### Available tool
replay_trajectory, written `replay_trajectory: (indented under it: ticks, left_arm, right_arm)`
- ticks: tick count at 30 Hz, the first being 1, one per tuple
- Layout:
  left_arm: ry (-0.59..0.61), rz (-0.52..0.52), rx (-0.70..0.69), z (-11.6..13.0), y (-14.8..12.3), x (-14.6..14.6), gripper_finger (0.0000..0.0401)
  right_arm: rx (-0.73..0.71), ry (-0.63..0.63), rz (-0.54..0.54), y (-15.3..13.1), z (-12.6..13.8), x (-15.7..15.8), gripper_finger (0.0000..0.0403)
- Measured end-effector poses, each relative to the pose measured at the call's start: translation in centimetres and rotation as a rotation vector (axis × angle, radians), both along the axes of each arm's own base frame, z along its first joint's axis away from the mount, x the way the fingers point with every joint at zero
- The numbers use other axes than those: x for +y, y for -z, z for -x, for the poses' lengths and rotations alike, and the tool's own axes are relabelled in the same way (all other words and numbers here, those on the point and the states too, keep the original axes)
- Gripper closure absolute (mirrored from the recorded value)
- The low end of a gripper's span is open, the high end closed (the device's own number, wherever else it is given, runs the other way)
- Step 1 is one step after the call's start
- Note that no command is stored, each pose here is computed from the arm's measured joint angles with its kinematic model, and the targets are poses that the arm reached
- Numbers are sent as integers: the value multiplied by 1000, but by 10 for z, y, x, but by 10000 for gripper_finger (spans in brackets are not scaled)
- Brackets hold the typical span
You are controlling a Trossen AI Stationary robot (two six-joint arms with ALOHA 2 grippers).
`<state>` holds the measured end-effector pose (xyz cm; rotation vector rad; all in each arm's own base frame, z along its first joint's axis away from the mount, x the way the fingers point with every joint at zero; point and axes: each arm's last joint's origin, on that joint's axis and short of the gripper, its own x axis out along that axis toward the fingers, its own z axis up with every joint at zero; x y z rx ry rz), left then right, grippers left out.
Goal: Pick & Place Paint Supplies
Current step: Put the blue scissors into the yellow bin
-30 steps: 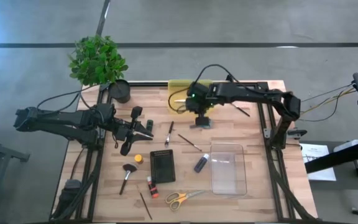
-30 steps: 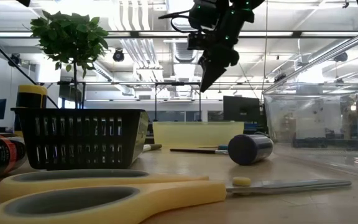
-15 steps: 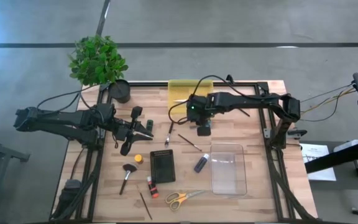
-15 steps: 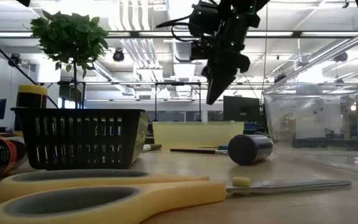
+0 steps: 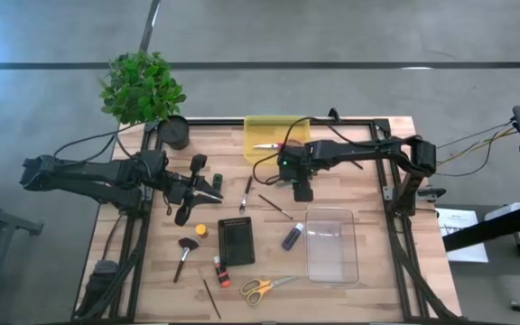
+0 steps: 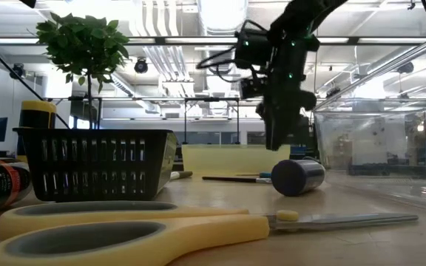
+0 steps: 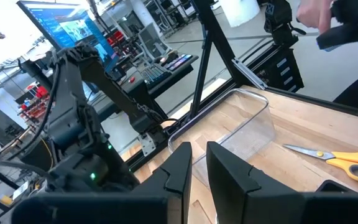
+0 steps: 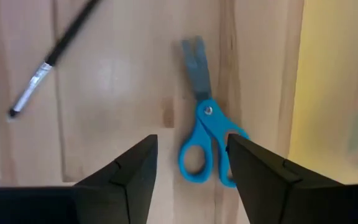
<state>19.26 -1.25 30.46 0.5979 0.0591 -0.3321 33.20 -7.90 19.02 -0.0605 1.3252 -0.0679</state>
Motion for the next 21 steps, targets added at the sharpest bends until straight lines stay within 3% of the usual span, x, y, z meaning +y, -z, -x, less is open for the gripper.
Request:
replay_trajectory:
  ticks: [9,21]
  left_arm:
    - [0,0,0,0,0,0,344]
    - [0,-5,-2,0,0,0,344]
  right_arm:
    - [48,76,12,14,15,-20,210]
    - [52,82,-7,30,23,-21,210]
